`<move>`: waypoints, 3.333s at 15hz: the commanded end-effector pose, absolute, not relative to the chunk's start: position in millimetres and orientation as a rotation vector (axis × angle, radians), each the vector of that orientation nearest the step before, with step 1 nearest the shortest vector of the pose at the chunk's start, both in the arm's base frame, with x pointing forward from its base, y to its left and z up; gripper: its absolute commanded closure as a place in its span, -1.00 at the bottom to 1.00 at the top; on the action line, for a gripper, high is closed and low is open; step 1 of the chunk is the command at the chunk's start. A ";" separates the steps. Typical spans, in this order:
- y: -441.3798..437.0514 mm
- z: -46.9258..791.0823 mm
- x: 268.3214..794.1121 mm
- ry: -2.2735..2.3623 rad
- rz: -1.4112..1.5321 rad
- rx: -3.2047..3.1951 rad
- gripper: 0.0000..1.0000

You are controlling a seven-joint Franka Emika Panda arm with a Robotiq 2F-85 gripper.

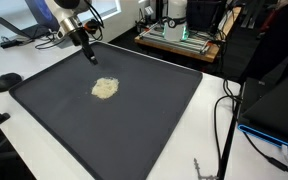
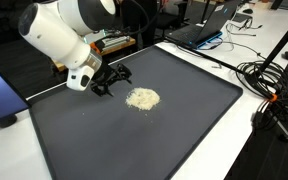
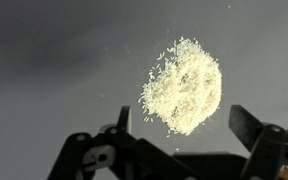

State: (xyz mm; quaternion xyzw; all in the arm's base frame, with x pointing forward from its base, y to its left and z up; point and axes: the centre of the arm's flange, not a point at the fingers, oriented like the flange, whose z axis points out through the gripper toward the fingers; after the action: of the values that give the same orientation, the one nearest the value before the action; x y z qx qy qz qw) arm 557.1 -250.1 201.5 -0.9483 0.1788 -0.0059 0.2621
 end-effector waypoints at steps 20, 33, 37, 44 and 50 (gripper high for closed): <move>-61.9 261.3 431.3 -0.075 -0.458 -3.200 -1.00; 16.4 255.8 431.4 -0.757 -0.391 -3.414 -1.00; 58.3 245.6 431.9 -0.942 -0.340 -3.448 -1.00; 118.7 231.1 447.1 -1.313 -0.260 -3.504 -1.00; 164.7 211.6 485.2 -1.485 -0.134 -3.595 -1.00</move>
State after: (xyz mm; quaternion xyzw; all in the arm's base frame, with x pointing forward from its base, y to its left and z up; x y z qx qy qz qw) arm 455.1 143.2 228.1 -0.8772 -0.3470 -0.0440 -0.3288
